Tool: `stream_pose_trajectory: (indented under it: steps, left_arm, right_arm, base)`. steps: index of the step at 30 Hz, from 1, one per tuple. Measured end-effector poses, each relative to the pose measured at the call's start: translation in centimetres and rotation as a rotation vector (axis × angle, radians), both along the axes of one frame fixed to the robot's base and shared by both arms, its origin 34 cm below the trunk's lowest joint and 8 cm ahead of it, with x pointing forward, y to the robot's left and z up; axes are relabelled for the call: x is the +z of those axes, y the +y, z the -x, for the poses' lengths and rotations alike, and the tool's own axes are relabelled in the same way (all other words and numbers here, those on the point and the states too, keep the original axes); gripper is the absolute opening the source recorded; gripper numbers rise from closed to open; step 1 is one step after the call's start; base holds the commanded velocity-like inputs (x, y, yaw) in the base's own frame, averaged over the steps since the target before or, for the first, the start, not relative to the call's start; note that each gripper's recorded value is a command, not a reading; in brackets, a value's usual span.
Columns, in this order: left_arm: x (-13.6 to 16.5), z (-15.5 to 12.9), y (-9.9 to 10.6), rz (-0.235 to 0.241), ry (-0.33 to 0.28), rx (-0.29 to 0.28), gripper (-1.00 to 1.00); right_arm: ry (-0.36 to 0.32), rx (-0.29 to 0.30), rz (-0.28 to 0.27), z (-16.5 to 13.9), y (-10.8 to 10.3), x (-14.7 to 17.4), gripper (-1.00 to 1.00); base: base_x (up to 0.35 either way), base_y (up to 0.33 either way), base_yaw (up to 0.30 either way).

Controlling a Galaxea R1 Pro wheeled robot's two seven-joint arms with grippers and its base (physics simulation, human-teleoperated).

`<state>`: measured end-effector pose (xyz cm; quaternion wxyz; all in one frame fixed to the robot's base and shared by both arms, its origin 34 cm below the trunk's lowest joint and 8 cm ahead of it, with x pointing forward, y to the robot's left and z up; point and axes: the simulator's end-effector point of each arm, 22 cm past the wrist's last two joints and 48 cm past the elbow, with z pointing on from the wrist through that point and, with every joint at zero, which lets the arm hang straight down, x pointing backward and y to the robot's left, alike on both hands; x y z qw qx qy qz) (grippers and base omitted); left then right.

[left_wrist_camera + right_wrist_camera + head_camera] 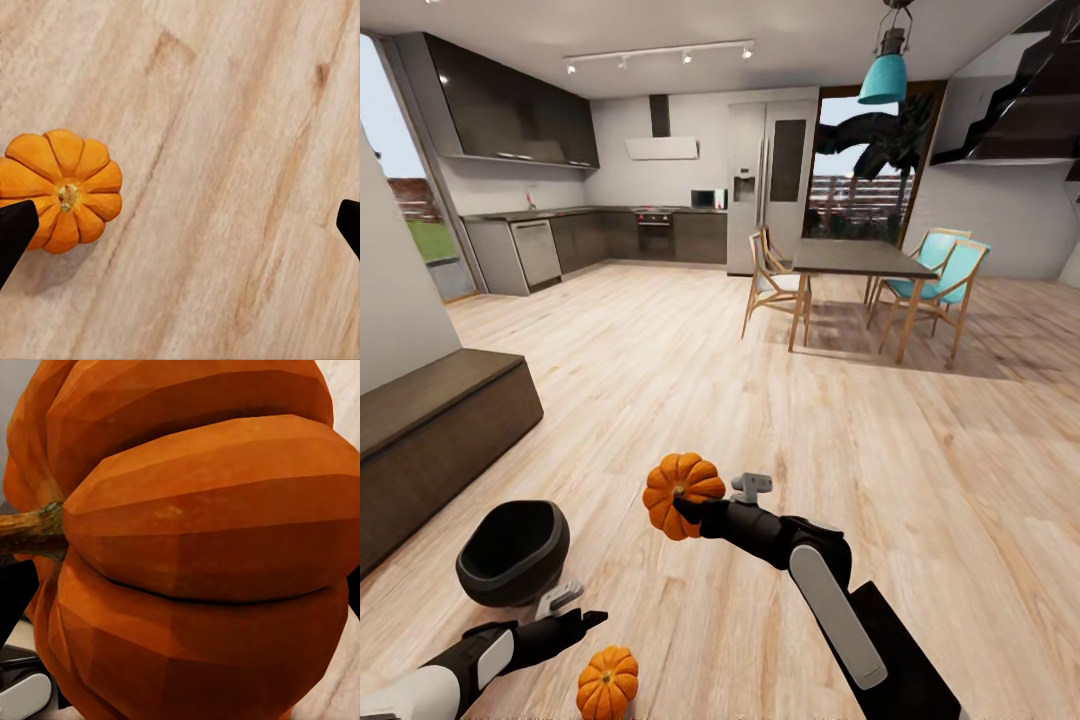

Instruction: Place each of the two pumpkins and all three candles from the living room inside a cabinet in the living room (use any cabinet), then make sure every cabinet is closed, and position the cauldron so it is next to a table in the living room.

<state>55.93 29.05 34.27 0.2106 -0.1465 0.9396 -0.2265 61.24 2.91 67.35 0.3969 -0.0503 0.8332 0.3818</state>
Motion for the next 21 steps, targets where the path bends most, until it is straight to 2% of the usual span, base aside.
stream_pose_trajectory:
  steps: [21]
  left_arm:
    - [-4.4, 0.6, 0.3, -0.015, -0.03, -0.001, 1.0]
  right_arm:
    - [0.003, -0.004, 0.008, 1.1, 0.0, -5.0, -1.0]
  base:
    - [0.0, 0.0, 0.0]
